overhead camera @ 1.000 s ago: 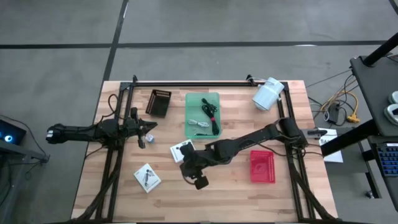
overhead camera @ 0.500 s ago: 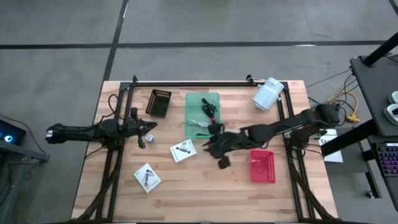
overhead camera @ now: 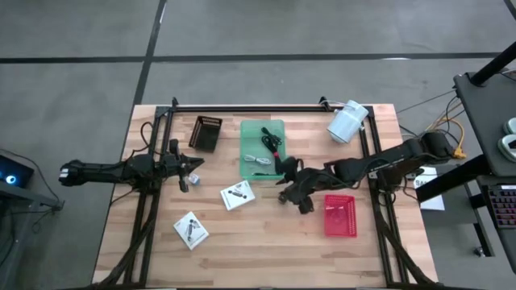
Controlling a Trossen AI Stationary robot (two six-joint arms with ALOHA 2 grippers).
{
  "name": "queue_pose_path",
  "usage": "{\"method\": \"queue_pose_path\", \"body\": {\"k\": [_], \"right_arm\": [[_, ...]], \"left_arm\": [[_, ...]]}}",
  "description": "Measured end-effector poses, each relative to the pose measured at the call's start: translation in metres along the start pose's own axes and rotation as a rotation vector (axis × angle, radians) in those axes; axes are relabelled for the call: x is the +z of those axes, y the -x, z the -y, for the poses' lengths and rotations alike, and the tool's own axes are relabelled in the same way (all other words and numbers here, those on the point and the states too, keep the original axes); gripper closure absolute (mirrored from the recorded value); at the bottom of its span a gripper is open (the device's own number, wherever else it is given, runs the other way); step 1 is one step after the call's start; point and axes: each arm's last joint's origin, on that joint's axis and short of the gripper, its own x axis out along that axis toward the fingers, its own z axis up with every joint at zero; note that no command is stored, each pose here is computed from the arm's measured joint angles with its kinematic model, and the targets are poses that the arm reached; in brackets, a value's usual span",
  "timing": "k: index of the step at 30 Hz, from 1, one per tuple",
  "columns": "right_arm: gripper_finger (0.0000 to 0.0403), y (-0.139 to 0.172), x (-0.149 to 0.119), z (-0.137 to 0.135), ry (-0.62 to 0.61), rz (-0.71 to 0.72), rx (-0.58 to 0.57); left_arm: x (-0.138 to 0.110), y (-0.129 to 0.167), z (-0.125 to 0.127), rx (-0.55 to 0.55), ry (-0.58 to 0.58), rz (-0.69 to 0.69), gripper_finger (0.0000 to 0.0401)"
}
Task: Pick and place items into bin
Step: Put the black charger adapter into the red bin
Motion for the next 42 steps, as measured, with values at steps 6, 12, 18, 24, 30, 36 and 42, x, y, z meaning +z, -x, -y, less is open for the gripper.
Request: {"method": "queue_pose_path", "body": {"k": [6,12,18,24,30,36,42], "right_arm": [[0.0177,-0.008,-0.005,-0.007,-0.054,-0.021,0.087],[0.0151,-0.02,-0.008,-0.016,-0.037,-0.011,0.217],[0.0159,-0.035,-0.016,-0.023,-0.025,-0.062,0.251],[0.017,-0.049,-0.024,-0.028,0.014,-0.11,0.278],[0.0172,-0.057,-0.03,-0.03,0.078,-0.134,0.288],[0.0172,-0.064,-0.036,-0.027,0.137,-0.185,0.23],[0.0172,-0.067,-0.041,-0.024,0.133,-0.202,0.234]], "left_arm": [[0.0,0.0,0.0,-0.002,0.0,0.0,0.0391],[-0.001,0.0,0.0,-0.002,-0.002,-0.005,0.0391],[-0.001,-0.001,0.0,-0.001,-0.004,-0.01,0.0391],[-0.001,-0.001,0.0,-0.001,-0.003,-0.01,0.0391],[-0.001,-0.001,0.0,-0.001,-0.003,-0.009,0.0391],[-0.001,-0.001,0.0,-0.004,-0.004,-0.01,0.0391],[-0.001,-0.001,0.0,-0.003,-0.003,-0.009,0.0391]]}}
